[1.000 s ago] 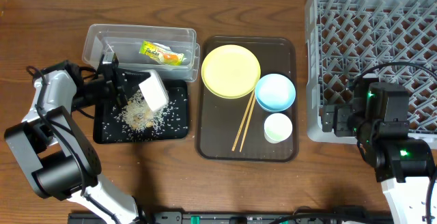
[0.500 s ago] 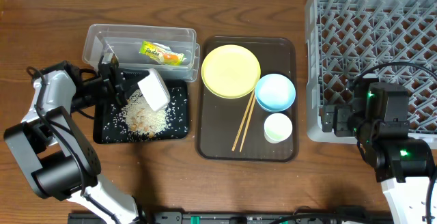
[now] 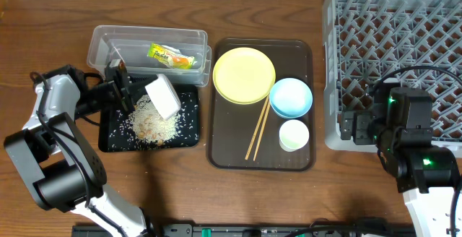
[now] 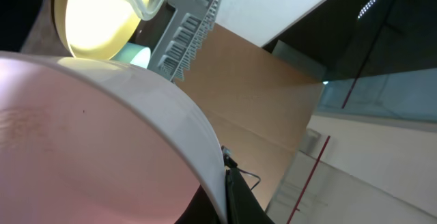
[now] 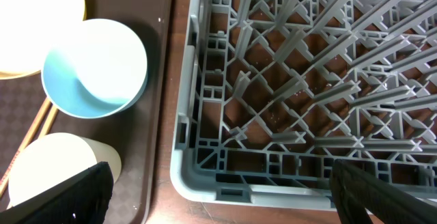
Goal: Sort waste into correct bins and load items into the dishwasher rack
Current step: 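Tip the white bowl over the black tray to dump the rice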
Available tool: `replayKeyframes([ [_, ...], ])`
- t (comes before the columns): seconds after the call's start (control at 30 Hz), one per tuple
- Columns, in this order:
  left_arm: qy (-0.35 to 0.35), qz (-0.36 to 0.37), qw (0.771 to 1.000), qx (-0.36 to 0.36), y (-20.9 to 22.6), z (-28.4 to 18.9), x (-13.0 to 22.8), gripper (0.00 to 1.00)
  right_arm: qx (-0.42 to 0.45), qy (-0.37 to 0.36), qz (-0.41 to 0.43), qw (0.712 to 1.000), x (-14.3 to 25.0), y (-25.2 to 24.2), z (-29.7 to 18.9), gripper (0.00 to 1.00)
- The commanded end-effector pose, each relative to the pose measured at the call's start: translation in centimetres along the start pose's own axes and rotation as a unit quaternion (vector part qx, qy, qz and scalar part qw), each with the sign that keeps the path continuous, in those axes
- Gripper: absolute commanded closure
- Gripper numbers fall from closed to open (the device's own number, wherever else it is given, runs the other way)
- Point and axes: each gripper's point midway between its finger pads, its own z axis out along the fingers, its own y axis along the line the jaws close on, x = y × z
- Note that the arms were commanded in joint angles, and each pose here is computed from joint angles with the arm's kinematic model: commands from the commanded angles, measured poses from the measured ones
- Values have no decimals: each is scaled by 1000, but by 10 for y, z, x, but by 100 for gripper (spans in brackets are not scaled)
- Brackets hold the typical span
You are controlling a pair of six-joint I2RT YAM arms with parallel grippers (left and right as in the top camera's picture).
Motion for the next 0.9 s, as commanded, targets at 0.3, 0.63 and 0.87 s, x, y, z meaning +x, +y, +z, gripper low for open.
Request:
replayKeyframes([
  [0.3, -5, 135, 991, 13, -4, -2, -11, 94, -4, -5, -1, 1000, -4, 3, -4, 1],
  [0.63, -5, 72, 997, 13, -4, -2, -11, 94, -4, -4, -1, 1000, -4, 3, -4, 1],
  [0.87, -15, 98, 995, -7, 1, -5, -17, 94, -4, -4, -1, 1000, -4, 3, -4, 1],
])
